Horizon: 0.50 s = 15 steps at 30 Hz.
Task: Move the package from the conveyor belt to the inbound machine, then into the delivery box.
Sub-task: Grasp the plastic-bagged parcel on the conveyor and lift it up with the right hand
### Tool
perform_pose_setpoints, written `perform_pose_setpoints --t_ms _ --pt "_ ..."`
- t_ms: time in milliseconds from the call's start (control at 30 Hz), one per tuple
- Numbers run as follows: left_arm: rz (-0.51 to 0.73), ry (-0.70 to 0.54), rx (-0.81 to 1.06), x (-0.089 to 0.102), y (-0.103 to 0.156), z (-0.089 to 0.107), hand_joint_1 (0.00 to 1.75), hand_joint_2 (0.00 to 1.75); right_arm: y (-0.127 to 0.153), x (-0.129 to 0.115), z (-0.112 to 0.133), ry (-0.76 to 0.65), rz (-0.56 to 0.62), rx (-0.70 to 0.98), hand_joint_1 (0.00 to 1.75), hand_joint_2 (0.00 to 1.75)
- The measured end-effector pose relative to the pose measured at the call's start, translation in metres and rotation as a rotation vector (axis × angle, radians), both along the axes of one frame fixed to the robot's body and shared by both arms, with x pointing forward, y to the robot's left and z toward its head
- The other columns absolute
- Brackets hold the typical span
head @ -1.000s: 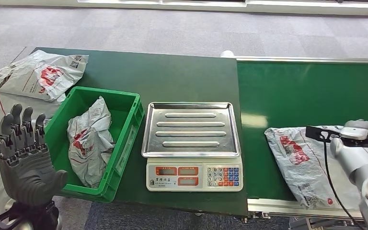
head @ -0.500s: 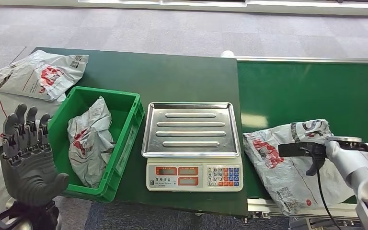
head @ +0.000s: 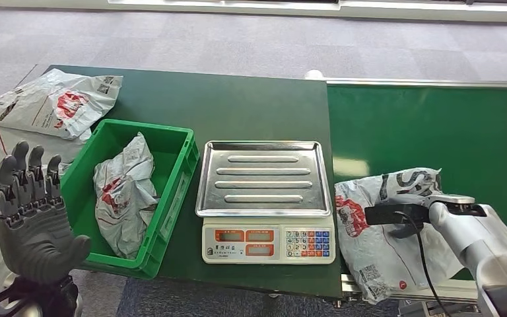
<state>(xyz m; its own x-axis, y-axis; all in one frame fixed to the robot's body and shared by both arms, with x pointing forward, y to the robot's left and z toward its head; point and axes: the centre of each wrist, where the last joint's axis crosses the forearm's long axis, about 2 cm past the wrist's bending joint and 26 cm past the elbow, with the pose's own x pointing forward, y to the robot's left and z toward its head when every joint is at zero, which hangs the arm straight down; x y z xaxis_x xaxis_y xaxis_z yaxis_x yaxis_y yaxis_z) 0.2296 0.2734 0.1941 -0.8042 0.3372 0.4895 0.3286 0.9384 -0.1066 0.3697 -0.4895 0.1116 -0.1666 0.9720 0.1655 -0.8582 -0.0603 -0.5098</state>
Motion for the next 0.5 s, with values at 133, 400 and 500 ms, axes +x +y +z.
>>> perform_pose_setpoints --t_ms 133,400,500 --pt "-0.002 -0.001 0.0 0.0 0.0 0.0 0.0 1.75 0.01 -0.004 -0.009 -0.036 0.018 0.01 1.75 1.75" --pt "-0.001 -0.004 0.001 -0.001 0.001 0.001 0.0 1.75 0.017 -0.011 -0.017 -0.059 0.032 0.031 1.75 1.75" --pt "0.002 -0.009 0.002 -0.001 0.001 0.002 0.0 1.75 0.017 -0.012 -0.016 -0.069 0.034 0.029 1.75 1.75"
